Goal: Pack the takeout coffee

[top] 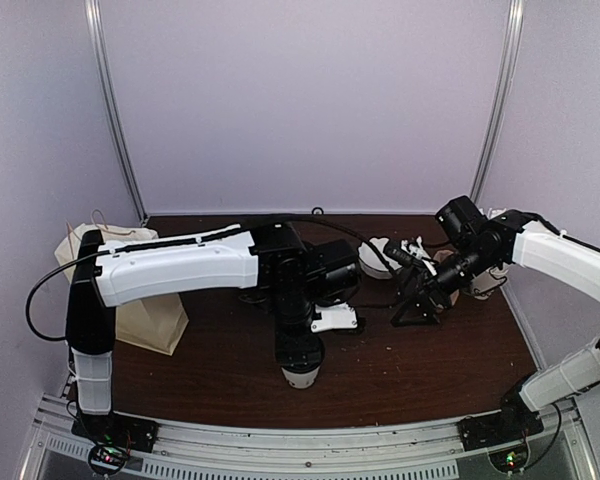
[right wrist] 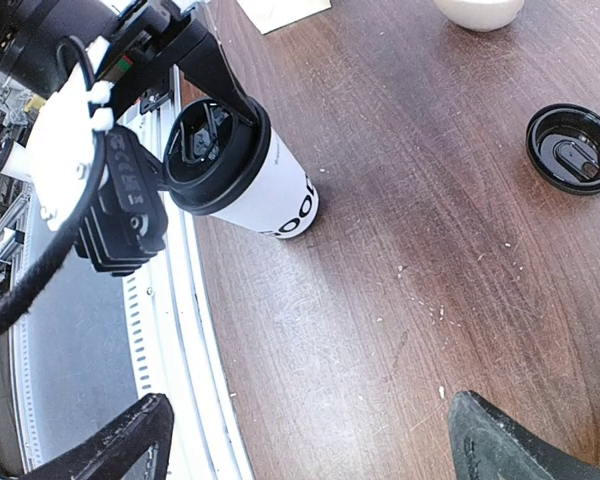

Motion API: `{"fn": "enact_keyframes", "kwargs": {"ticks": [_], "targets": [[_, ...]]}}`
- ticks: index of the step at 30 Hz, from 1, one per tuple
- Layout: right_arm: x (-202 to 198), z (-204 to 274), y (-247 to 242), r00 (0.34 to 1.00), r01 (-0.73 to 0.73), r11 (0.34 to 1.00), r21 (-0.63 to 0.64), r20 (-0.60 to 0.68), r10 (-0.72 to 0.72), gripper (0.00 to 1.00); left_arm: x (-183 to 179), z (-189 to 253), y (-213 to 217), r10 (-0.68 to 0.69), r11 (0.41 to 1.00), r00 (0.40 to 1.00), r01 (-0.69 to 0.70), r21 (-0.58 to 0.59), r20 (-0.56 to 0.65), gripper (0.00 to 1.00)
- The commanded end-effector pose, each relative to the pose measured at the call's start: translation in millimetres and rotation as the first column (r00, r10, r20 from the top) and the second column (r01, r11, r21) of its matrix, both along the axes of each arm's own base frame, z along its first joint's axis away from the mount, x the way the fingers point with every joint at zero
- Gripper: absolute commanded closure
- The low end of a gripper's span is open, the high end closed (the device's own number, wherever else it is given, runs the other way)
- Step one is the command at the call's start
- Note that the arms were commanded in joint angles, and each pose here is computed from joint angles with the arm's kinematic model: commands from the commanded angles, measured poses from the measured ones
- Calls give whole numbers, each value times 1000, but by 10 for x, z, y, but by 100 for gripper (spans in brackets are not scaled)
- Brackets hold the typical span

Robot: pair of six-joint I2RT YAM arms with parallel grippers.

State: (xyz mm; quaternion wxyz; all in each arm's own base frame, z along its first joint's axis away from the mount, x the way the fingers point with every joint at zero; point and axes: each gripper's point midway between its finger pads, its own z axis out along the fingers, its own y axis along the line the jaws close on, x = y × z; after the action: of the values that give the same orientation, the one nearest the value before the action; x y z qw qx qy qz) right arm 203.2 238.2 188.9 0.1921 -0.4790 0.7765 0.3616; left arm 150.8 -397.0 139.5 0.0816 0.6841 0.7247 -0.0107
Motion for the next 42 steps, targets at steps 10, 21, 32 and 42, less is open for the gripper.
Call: {"fn": "enact_keyframes", "kwargs": {"ticks": [10, 21, 32, 42], "targets": [[22, -10, 34, 1000, 2, 1000, 22, -30, -1, 0, 0, 51, -90, -13, 1000, 999, 14, -24, 47, 17], [30, -70, 62, 995, 23, 1000, 18, -94, -21, 3, 103, 390, -101, 40, 994, 992, -28, -102, 116, 3], [88, -72, 264, 959, 32, 998, -52, -280, -45, 30, 469, 816, 670, 759, 500, 579, -811, -305, -297, 36], [-279, -384, 827, 873, -127, 991, -51, -480, 87, 54, -33, 4, 702, 724, 282, 309, -948, -145, -616, 63]]}}
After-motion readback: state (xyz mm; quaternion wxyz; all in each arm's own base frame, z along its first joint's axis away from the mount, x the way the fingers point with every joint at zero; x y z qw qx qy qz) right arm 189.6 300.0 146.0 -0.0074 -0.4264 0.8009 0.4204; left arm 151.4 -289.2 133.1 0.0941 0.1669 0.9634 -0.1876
